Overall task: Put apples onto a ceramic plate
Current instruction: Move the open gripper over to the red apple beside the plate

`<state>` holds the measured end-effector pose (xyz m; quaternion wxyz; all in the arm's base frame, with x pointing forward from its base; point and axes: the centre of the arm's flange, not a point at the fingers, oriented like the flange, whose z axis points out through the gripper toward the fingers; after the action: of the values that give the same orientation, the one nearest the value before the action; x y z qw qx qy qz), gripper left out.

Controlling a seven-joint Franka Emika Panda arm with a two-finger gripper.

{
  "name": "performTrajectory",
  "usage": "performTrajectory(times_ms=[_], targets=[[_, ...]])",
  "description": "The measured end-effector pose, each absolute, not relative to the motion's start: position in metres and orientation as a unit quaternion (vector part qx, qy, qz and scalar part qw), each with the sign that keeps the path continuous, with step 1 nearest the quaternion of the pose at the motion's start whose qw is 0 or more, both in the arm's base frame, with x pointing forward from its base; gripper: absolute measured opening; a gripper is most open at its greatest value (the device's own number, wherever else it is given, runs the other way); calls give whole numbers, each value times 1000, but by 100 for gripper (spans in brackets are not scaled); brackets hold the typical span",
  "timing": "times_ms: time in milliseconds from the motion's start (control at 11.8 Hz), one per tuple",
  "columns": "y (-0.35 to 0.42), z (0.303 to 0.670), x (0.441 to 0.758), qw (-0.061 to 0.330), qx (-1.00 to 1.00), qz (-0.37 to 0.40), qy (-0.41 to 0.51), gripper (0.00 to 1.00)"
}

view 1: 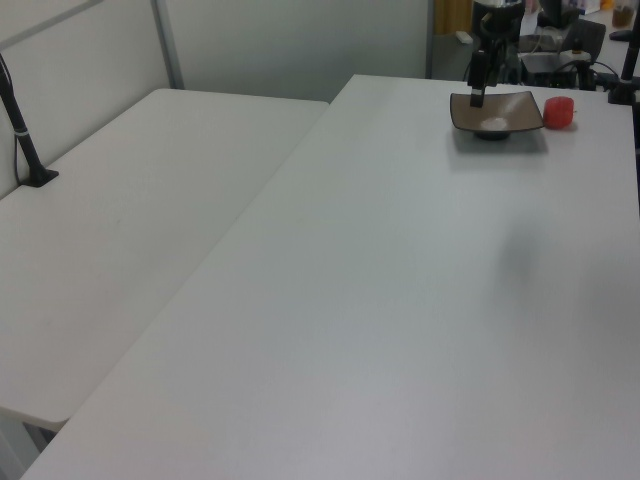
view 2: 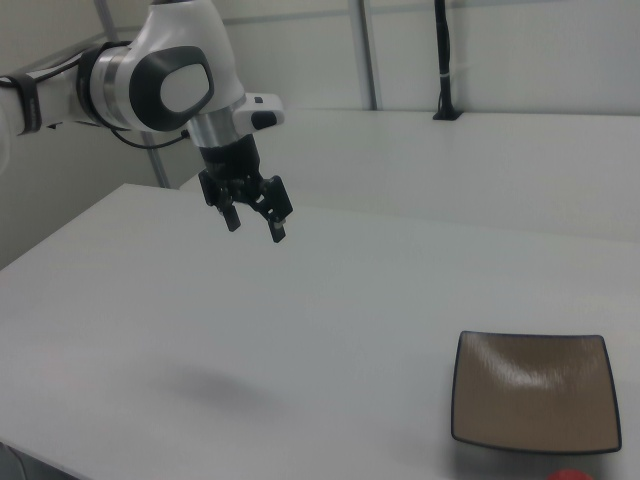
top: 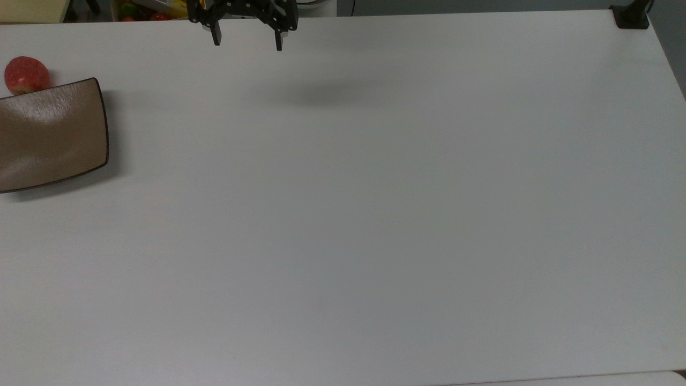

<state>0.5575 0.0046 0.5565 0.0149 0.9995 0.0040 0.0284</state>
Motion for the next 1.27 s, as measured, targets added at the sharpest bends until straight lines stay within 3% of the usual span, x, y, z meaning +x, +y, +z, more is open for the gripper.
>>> performTrajectory(times_ms=[847,1102,1271], targets=[[6,544,555,15,1000,15,9,100],[-44,522,547,46,998,-11,30,100],[-118,514,533,62,997,-31,43,100]])
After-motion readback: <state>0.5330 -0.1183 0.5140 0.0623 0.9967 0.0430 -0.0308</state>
